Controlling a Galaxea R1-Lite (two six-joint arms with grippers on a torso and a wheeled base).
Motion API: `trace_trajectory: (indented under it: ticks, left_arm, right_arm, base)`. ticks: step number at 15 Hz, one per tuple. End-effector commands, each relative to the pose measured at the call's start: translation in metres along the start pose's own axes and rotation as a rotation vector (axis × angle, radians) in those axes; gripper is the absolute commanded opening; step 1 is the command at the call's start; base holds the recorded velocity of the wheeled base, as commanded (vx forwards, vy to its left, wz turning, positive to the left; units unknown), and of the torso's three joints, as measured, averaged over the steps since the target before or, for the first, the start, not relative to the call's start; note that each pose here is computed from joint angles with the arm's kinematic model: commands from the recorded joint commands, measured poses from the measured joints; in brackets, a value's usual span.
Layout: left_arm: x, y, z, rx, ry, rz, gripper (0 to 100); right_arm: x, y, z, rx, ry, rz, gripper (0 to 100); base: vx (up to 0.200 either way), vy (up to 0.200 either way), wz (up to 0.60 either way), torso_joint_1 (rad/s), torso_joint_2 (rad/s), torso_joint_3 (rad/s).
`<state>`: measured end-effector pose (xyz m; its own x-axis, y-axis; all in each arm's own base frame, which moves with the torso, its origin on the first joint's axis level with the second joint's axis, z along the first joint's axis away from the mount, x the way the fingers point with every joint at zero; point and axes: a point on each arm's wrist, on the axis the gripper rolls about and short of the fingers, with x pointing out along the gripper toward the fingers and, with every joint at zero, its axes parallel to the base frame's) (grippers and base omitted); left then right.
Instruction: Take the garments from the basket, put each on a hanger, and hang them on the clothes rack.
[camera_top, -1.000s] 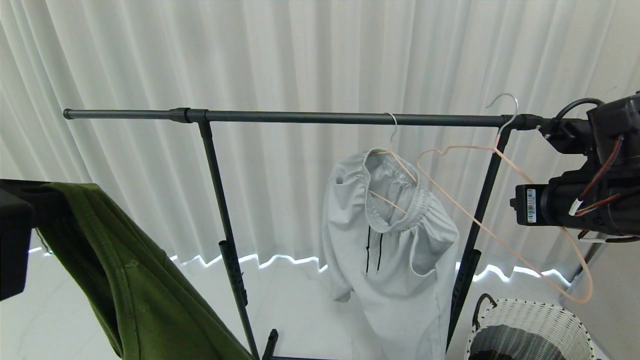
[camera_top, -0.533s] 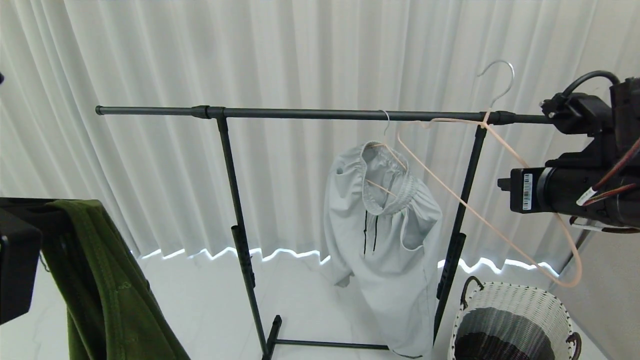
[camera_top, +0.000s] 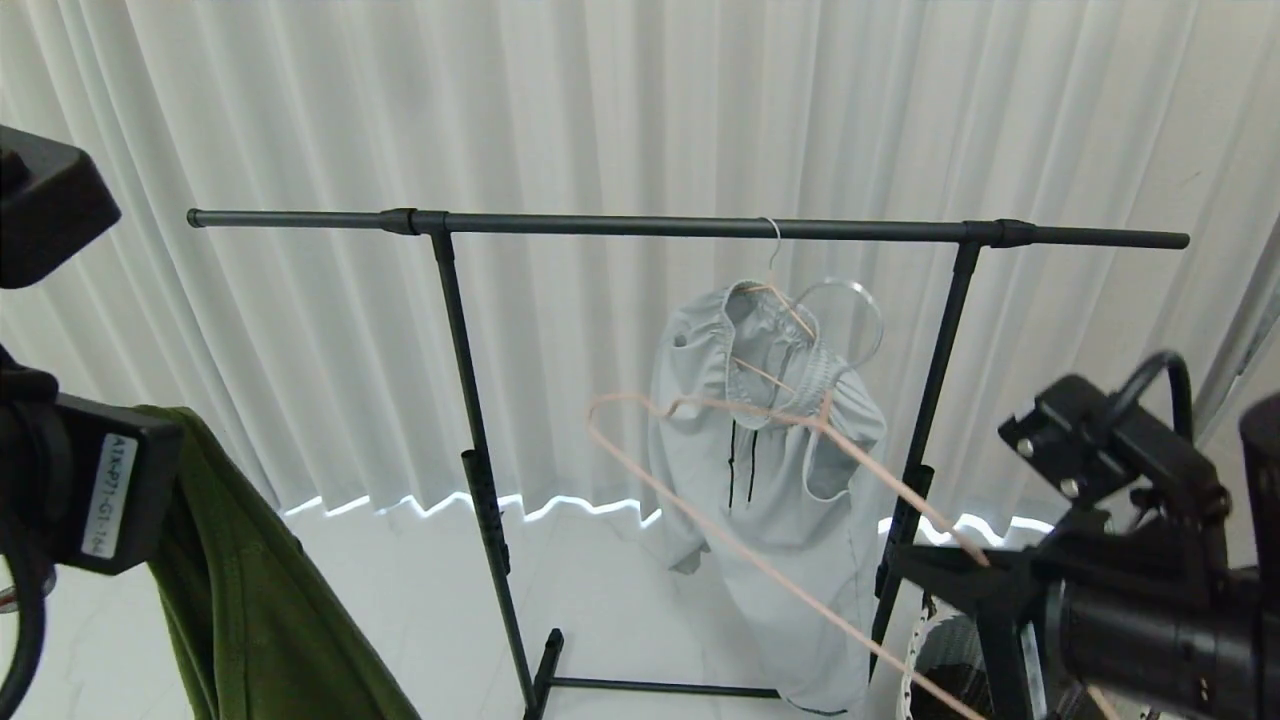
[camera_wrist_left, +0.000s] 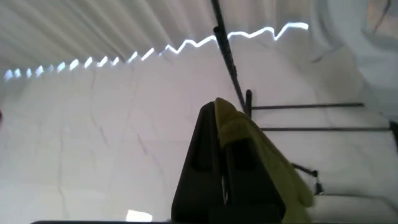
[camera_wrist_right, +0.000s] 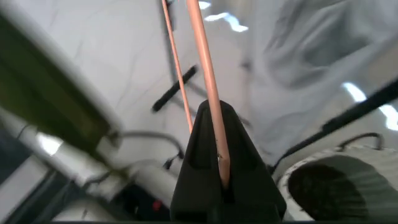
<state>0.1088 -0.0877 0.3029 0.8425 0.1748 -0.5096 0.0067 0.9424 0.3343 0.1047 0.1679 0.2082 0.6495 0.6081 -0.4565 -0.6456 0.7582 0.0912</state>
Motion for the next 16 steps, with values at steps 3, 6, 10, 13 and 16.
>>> trace_trajectory:
  ticks: [3,6,10,13,16]
  left_arm:
    - [0.024,-0.036,0.017,-0.174,0.054,0.013,0]
    - [0.042,-0.062,0.023,-0.286,0.091,0.035,0]
    - [0.046,-0.068,0.020,-0.261,0.102,0.048,0]
    - [0.043,-0.062,0.012,-0.178,0.107,0.046,0]
    - [0.039,-0.059,0.012,-0.185,0.094,0.035,0]
  right_arm:
    - [-0.022,0.016,-0.041,-0.062,0.013,0.242,0]
    - [-0.018,0.020,-0.039,-0.059,0.007,0.287,0]
    - [-0.014,0.022,-0.034,-0.046,-0.029,0.294,0]
    - [-0.015,0.021,-0.034,-0.041,-0.035,0.292,0]
    - [-0.015,0.021,-0.034,-0.043,-0.035,0.295,0]
  base:
    - [0.000,0.000,0.00,0.000,0.00,0.000]
    - [0.000,0.000,0.00,0.000,0.00,0.000]
    - [0.000,0.000,0.00,0.000,0.00,0.000]
    - [0.000,0.000,0.00,0.000,0.00,0.000]
    - [0.000,0.000,0.00,0.000,0.00,0.000]
